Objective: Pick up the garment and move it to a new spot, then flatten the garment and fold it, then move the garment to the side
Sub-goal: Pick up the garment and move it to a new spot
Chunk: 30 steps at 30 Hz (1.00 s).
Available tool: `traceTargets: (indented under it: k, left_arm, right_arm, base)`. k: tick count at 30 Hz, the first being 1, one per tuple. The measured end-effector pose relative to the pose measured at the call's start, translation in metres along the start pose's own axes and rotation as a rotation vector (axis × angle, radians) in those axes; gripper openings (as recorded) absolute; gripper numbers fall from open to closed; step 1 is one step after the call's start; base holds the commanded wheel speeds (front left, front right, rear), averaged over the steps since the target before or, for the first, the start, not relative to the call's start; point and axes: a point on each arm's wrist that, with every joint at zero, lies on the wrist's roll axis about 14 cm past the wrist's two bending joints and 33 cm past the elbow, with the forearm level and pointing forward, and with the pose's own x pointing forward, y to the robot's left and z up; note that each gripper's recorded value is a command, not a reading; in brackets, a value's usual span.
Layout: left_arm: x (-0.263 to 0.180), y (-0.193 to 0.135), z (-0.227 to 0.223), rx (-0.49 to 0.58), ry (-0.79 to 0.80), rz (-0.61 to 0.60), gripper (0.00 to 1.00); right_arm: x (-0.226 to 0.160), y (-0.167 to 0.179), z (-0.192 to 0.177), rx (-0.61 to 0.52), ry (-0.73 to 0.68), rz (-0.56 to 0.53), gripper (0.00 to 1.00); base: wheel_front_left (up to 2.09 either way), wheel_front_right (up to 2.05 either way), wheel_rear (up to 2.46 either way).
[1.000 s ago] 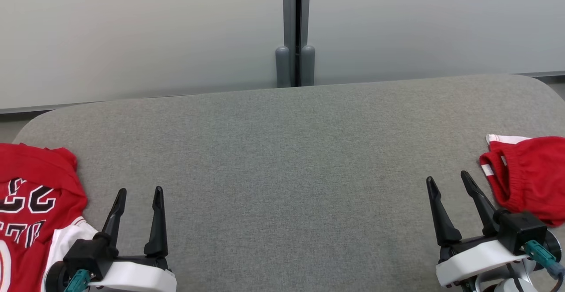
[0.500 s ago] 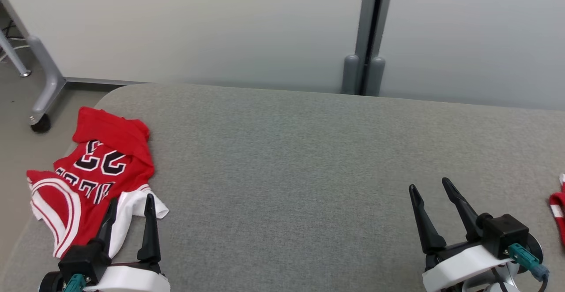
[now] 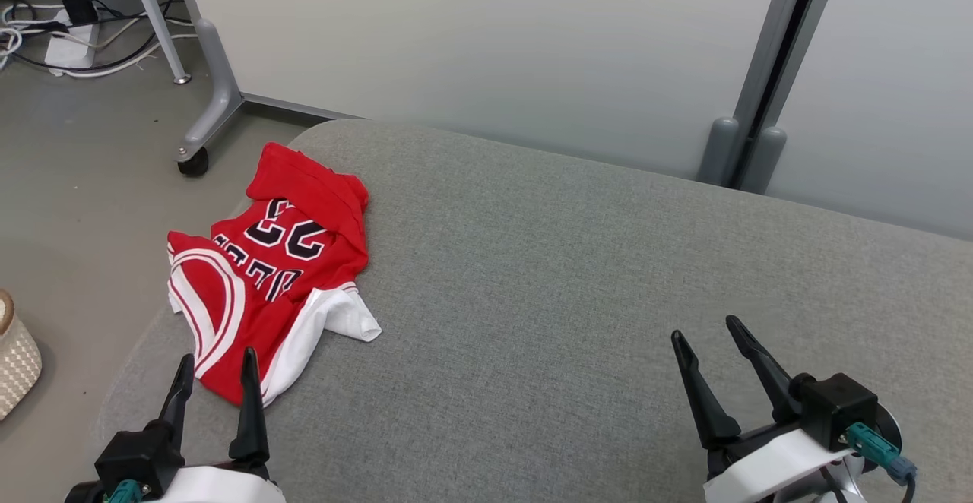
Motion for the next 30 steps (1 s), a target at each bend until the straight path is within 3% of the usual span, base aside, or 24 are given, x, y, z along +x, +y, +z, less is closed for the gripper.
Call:
traceTargets:
  k: [9,19,30]
  left_arm:
    - [0.010,0.006,-0.006,-0.009,0.077,0.007,1.00]
    - [0.086,0.010,-0.003,0.057,0.320,-0.022,1.00]
    - [0.121,0.017,-0.090,-0.046,0.722,0.063,1.00]
  right_arm:
    - [0.005,0.005,-0.004,0.009,0.008,0.026,1.00]
    - [0.011,-0.017,-0.010,0.017,0.016,0.001,1.00]
    - [0.017,-0.054,-0.029,0.037,0.045,-0.055,1.00]
  base:
    - [0.00,0.00,0.00]
    - [0.00,0.00,0.00]
    - [0.00,0.00,0.00]
